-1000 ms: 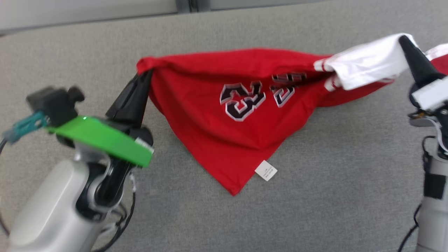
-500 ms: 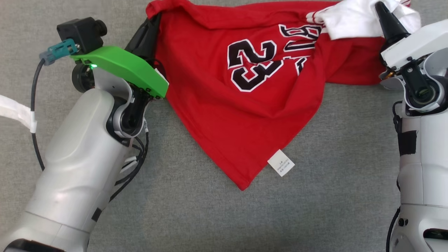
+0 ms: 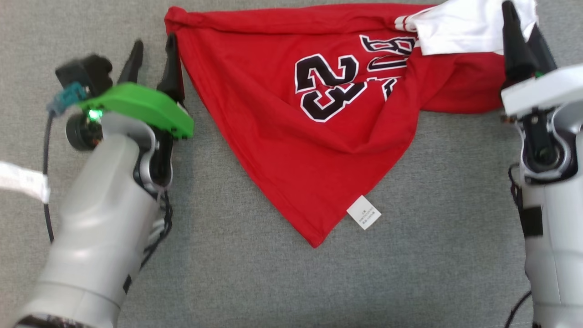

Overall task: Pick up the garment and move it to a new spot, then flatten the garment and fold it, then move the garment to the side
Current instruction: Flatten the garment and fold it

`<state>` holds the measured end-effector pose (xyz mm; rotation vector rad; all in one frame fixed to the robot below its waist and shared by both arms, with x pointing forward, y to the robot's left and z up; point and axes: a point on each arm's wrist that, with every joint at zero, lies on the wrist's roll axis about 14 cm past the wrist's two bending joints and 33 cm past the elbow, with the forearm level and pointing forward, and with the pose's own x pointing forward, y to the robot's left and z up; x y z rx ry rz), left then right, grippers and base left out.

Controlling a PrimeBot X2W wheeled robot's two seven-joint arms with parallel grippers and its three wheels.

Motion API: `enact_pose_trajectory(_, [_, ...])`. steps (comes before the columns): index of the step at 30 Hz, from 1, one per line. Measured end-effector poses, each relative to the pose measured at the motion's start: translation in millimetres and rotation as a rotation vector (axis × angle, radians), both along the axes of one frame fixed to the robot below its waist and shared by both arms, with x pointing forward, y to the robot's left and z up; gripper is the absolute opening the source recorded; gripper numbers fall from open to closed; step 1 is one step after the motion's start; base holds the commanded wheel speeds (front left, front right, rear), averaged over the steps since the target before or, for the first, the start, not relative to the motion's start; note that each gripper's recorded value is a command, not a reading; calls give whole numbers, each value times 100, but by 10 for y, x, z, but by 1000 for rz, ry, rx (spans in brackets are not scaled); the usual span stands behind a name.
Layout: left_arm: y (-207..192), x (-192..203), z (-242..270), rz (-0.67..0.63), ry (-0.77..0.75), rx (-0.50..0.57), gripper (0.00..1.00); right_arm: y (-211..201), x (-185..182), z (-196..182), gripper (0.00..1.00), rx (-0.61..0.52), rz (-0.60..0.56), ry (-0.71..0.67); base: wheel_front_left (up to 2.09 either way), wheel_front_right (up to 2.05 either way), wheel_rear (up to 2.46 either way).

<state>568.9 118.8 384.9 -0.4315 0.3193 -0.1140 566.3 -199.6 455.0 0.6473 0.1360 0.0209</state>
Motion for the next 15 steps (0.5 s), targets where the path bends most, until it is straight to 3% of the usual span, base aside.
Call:
enact_pose_trajectory(2, [25, -129, -15, 10, 5, 4, 100, -37, -165, -4, 100, -35, 0, -6, 0, 0, 0])
enact_pose_trajectory(11, [52, -1030, 256, 85, -77, -25, 100, -382, -1037, 120, 100, -419, -21, -97, 0, 0, 0])
enact_pose_trajectory(15, [153, -1399, 488, 141, -141, 14, 100, -535, -1417, 163, 100, -511, -60, -105, 0, 0, 0])
